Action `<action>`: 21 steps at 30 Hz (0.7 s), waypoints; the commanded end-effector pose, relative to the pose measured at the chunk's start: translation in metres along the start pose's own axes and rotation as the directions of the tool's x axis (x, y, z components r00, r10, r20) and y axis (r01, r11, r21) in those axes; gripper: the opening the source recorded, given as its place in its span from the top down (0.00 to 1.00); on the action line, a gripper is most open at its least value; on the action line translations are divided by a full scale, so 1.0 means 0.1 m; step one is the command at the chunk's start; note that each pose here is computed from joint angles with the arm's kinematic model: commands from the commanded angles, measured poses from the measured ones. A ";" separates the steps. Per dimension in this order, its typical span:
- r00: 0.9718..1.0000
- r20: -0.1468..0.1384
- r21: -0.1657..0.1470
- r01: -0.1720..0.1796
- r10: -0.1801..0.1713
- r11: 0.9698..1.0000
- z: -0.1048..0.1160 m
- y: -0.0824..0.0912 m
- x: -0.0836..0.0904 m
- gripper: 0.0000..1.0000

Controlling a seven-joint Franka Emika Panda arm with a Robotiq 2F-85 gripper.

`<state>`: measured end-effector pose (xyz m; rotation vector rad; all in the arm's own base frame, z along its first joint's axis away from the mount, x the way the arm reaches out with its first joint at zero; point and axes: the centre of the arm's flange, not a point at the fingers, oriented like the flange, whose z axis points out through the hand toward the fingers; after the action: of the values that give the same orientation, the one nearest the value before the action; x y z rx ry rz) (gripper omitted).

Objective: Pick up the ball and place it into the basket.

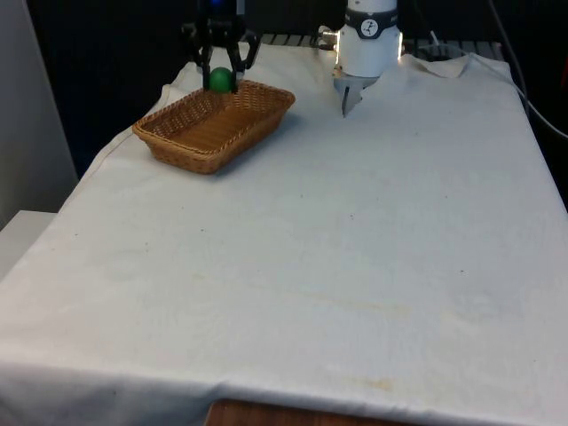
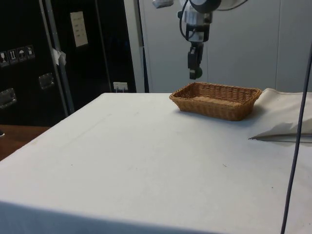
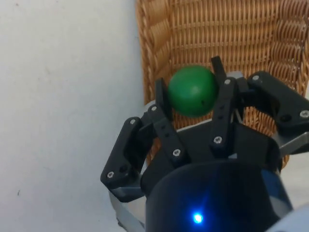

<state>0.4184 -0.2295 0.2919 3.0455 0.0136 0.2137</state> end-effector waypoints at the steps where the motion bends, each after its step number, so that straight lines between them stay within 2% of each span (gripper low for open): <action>1: 1.000 -0.012 -0.001 0.002 -0.002 1.000 0.02 0.00 -0.04 0.99; 2: 1.000 -0.010 -0.003 0.002 -0.002 1.000 0.05 0.00 -0.06 0.99; 3: 1.000 0.004 -0.011 0.001 -0.001 1.000 0.07 0.01 -0.07 0.99; 4: 1.000 -0.009 -0.009 0.003 -0.003 1.000 0.08 0.00 -0.10 0.99; 11: 1.000 0.001 -0.033 0.007 -0.007 0.999 0.22 0.01 -0.24 0.99; 12: 1.000 0.017 -0.041 0.005 -0.004 0.999 0.24 0.02 -0.23 0.99; 13: 1.000 0.003 -0.041 0.006 -0.006 0.999 0.27 0.00 -0.28 0.99; 21: 1.000 0.011 -0.060 0.004 -0.003 0.998 0.41 -0.06 -0.42 0.99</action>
<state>0.3874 -0.2322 0.2493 2.9825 0.0114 0.1723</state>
